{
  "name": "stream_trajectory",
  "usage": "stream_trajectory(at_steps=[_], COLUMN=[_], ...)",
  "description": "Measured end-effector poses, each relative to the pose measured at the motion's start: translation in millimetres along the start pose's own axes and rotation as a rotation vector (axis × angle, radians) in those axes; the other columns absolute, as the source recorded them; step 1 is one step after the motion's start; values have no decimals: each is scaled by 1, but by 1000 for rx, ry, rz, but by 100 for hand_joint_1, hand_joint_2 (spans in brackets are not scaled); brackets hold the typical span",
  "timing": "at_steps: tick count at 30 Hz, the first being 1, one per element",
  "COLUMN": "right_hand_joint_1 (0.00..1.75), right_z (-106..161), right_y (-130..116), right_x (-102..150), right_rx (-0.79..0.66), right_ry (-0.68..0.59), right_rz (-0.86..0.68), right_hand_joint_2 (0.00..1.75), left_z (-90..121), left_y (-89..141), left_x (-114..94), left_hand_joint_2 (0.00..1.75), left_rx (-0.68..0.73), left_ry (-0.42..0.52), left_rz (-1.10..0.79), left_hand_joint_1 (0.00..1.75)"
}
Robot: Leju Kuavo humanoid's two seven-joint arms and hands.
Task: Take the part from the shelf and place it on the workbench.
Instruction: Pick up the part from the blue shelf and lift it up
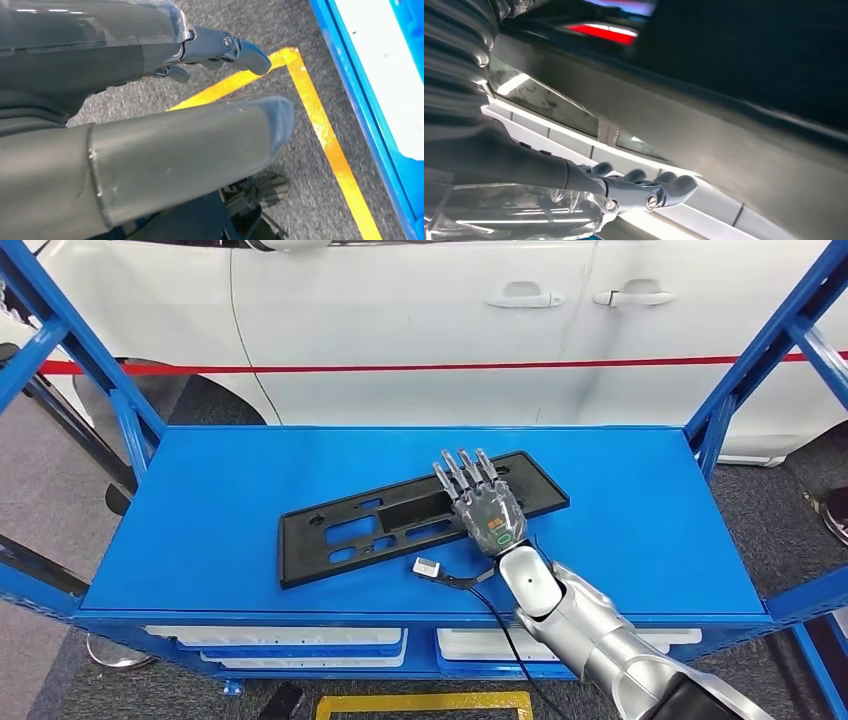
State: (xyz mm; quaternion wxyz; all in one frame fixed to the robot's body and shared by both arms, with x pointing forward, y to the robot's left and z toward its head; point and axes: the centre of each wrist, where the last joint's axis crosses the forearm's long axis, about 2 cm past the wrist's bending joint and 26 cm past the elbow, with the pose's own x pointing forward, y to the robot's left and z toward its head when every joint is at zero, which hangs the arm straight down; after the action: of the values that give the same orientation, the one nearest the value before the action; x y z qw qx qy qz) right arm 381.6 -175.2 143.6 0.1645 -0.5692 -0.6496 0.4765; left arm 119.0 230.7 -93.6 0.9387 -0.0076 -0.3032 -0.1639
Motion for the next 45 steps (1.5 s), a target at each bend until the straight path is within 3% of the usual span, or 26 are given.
stream_trajectory(at_steps=[30, 34, 45], right_hand_joint_1=[0, 175, 175], right_z=[0, -1, -12], right_y=[0, 0, -4], right_x=[1, 0, -6], right_rx=[1, -1, -23], right_ry=[0, 1, -2], right_rz=[-1, 0, 9], right_hand_joint_2=[175, 175, 175], left_z=[0, 0, -5], left_y=[0, 0, 8], left_x=[0, 0, 15], left_hand_joint_2=[0, 0, 0], left_rx=[0, 6, 123], left_ry=[0, -3, -70], left_rz=[-1, 0, 18], left_hand_joint_1=[0, 0, 0])
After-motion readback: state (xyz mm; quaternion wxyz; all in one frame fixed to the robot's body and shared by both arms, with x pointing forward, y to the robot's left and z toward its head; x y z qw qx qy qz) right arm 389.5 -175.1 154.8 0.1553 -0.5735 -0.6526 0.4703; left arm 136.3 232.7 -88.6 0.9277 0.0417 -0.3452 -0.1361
